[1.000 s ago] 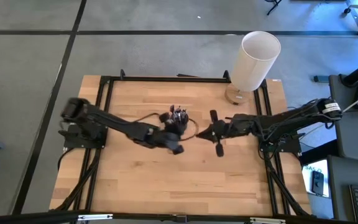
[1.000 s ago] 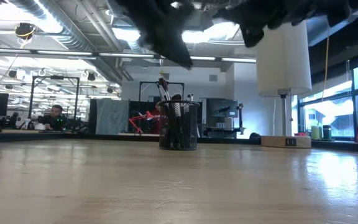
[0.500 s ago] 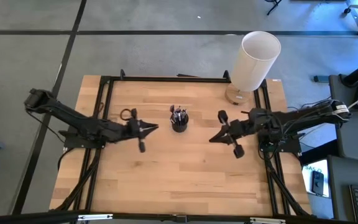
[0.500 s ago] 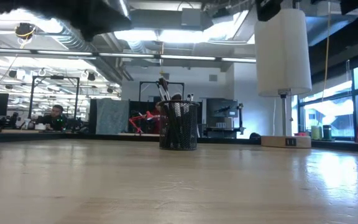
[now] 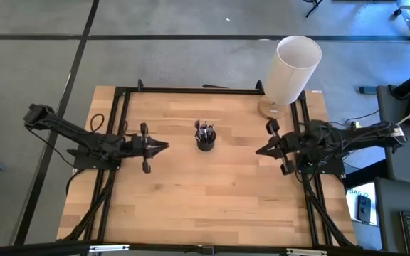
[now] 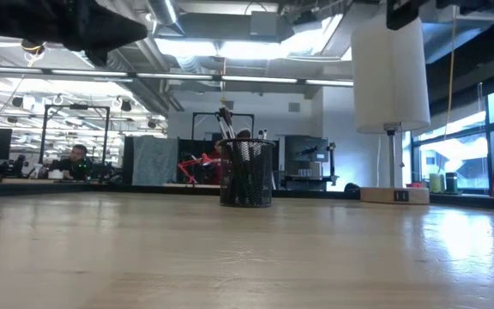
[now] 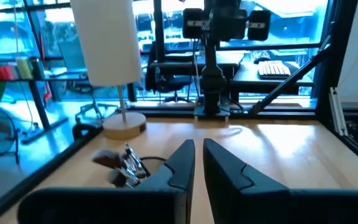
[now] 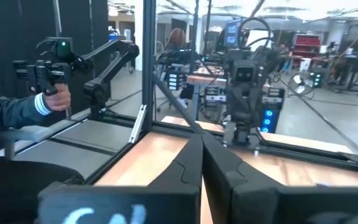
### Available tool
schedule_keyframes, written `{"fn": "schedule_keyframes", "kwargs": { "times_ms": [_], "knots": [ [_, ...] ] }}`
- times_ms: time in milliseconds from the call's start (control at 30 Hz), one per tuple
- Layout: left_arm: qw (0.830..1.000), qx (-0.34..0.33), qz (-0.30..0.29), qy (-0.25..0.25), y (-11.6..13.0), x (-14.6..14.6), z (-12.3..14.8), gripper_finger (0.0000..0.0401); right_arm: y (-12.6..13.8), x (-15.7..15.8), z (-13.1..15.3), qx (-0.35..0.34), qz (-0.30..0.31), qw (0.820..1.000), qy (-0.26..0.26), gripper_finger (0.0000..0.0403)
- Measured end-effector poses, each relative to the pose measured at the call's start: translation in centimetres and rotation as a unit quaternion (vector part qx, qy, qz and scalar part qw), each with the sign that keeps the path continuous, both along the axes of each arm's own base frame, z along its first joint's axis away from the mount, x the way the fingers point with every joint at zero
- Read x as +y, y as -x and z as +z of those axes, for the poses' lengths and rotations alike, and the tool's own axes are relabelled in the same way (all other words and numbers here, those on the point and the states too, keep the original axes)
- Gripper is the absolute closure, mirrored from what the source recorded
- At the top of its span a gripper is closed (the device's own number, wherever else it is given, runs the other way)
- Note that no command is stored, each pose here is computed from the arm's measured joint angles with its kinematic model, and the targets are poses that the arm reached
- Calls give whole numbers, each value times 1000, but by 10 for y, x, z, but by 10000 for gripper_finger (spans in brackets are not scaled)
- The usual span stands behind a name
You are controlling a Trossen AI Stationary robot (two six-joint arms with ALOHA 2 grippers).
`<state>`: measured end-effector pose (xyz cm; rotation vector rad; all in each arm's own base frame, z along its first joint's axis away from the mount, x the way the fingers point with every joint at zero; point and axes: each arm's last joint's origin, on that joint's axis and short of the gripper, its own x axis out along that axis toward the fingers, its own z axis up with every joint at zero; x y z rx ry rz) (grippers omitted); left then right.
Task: Sort items
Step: Return to Home Position
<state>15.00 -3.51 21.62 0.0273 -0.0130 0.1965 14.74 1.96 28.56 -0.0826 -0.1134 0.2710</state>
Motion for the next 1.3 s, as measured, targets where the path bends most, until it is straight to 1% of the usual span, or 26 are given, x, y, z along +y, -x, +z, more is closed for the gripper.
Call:
{"fn": "schedule_keyframes", "kwargs": {
  "times_ms": [100,200,433,500,600,667,867,1000,1167,1267,1300],
  "knots": [
    [1000,-5,-3,-11,4,1,2,373,10,-3,-1,11,-6,1000,-3,393],
    [1000,-10,-15,-20,5,2,5,373,18,-5,-3,27,-10,999,-17,393],
    [999,-14,-35,-20,6,2,5,373,33,-7,-5,42,-17,999,-22,393],
    [998,-12,-56,-27,6,0,5,373,35,-7,-7,48,-12,999,-22,393],
    [994,-13,-103,-40,5,-2,5,373,34,-5,-17,42,20,999,-15,393],
    [992,-15,-116,-45,6,-3,5,373,34,-5,-22,38,21,999,-5,393],
    [993,-13,-102,-52,6,-2,5,373,39,-10,-27,34,-3,999,-17,393],
    [994,-14,-89,-63,6,-1,6,373,47,-10,-30,50,11,998,-24,393],
    [993,-13,-93,-65,7,-2,6,373,56,-10,-30,37,16,999,-26,393],
    [994,-9,-94,-63,6,-2,5,373,57,-10,-49,36,15,999,-20,393],
    [994,-9,-94,-62,6,-2,5,373,56,-11,-54,26,14,999,-23,393]
  ]
}}
